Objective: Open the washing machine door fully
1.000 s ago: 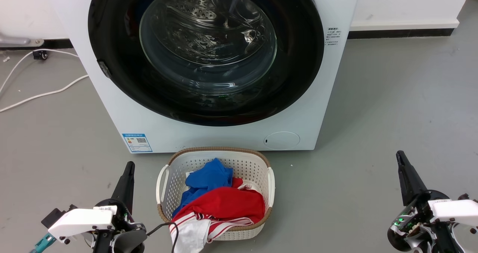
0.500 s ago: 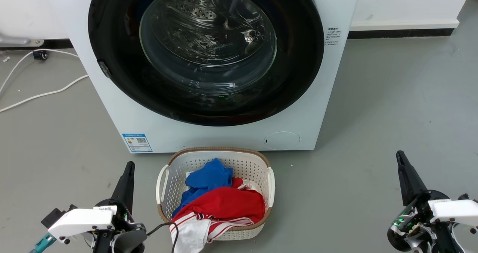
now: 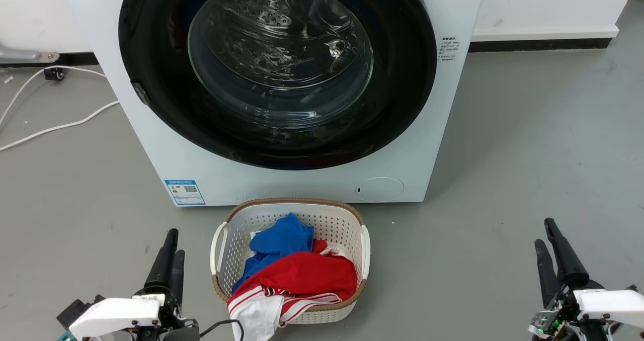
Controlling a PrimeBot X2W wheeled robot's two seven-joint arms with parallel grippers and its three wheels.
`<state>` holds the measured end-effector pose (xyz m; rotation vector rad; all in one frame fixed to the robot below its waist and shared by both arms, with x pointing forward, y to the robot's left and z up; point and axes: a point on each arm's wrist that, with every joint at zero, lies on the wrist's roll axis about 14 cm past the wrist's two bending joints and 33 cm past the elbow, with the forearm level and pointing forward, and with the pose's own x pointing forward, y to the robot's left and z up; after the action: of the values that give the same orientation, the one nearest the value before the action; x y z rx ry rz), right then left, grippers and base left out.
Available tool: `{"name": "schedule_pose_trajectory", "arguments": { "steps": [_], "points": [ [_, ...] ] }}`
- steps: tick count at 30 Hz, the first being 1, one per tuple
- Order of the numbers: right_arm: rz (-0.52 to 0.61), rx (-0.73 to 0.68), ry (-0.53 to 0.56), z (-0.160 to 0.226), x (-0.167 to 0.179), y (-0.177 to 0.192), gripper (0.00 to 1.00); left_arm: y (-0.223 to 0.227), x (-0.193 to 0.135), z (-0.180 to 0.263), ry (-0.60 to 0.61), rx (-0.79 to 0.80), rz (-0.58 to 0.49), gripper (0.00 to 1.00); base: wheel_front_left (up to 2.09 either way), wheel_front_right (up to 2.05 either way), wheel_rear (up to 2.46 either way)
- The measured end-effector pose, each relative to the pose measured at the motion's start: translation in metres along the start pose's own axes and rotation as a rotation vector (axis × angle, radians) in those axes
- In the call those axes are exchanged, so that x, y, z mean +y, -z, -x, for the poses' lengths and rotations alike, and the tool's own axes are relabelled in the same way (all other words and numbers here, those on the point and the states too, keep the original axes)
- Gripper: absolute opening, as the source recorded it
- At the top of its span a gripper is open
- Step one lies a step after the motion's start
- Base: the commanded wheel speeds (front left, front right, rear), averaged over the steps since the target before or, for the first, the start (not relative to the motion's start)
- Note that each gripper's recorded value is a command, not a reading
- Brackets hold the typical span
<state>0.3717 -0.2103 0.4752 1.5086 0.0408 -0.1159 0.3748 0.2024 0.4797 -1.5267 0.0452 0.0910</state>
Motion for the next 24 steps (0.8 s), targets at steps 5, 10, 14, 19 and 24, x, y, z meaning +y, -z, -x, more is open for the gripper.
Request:
{"name": "schedule_pose_trajectory", "arguments": {
  "steps": [5,10,14,19,24],
  "points": [
    [0.092,-0.029,-0.013,0.000,0.005,-0.007,1.00,-0.003,-0.005,-0.001,0.002,-0.016,-0.096,1.00,0.00,0.00,0.00],
    [0.218,-0.041,-0.039,0.001,0.015,-0.009,1.00,-0.004,-0.011,-0.001,0.000,-0.029,-0.193,1.00,0.00,0.00,0.00],
    [0.330,-0.044,-0.067,0.001,0.024,-0.007,1.00,-0.002,-0.013,0.000,-0.010,-0.033,-0.294,1.00,0.00,0.00,0.00],
    [0.460,-0.048,-0.086,0.003,0.030,-0.005,1.00,0.002,-0.015,0.000,-0.018,-0.035,-0.420,1.00,0.00,0.00,0.00],
    [0.589,-0.047,-0.108,0.005,0.036,-0.001,1.00,0.004,-0.014,0.001,-0.035,-0.041,-0.546,1.00,0.00,0.00,0.00]
  ]
}}
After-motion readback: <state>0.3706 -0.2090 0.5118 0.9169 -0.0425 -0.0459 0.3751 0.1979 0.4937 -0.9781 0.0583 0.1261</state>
